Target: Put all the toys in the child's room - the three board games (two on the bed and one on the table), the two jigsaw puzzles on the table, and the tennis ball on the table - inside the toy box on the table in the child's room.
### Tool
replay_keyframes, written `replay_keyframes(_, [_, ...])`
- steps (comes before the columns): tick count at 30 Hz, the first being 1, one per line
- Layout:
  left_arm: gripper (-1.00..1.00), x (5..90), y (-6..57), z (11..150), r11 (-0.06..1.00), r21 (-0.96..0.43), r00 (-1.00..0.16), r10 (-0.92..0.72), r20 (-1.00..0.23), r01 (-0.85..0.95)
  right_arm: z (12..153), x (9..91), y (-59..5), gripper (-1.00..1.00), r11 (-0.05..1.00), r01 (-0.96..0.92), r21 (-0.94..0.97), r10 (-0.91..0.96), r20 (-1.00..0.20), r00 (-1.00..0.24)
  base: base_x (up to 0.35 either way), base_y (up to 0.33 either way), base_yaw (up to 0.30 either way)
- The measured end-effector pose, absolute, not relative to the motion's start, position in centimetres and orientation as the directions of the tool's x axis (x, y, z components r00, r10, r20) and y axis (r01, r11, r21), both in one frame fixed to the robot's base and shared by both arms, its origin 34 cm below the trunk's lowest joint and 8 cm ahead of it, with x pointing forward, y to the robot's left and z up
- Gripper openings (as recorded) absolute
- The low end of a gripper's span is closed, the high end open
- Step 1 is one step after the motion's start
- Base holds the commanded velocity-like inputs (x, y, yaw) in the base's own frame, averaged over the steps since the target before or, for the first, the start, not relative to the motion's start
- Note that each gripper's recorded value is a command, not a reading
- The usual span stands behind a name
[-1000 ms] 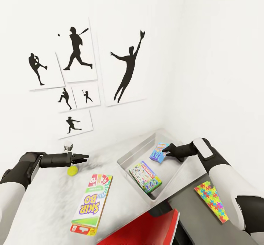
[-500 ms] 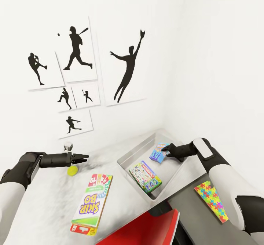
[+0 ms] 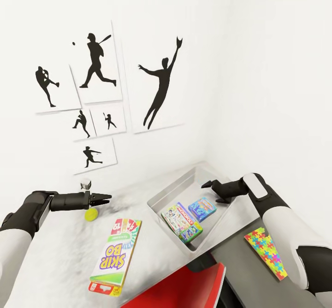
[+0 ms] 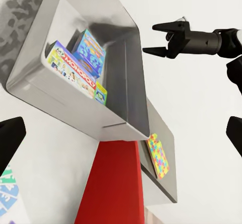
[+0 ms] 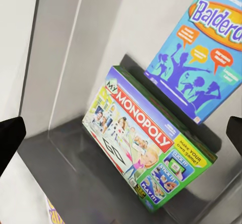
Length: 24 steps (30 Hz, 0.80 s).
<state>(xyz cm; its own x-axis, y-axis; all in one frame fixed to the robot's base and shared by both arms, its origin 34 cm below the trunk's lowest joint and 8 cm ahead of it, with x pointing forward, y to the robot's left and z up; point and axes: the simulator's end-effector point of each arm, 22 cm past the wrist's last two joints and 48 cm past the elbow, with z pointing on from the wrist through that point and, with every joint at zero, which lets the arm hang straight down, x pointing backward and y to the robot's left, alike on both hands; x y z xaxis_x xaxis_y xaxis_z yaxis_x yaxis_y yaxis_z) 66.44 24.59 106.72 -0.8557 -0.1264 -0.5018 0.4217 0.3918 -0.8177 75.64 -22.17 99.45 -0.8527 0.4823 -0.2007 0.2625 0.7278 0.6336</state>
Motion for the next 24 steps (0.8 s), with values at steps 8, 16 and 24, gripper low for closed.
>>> replay_keyframes(8, [1.0, 66.4, 24.6, 106.7, 0.392, -0.818, -0.856, -0.126, -0.502, 0.422, 99.6, 75.7, -22.2, 1.0, 0.726, 0.259, 0.636, 0.483, -0.205, -0.851, 0.0, 0.0, 0.0])
replay_keyframes(16, [1.0, 66.4, 24.6, 106.7, 0.392, -0.818, -0.856, -0.127, -0.502, 0.422, 103.2, 77.3, -22.3, 1.0, 0.72, 0.18, 0.67, 0.478, -0.292, -0.828, 0.0, 0.0, 0.0])
replay_keyframes(24, [1.0, 66.4, 24.6, 106.7, 0.392, -0.818, -0.855, -0.127, -0.502, 0.422, 107.5, 77.3, -20.1, 1.0, 0.66, 0.048, 0.75, 0.474, -0.365, -0.801, 0.0, 0.0, 0.0])
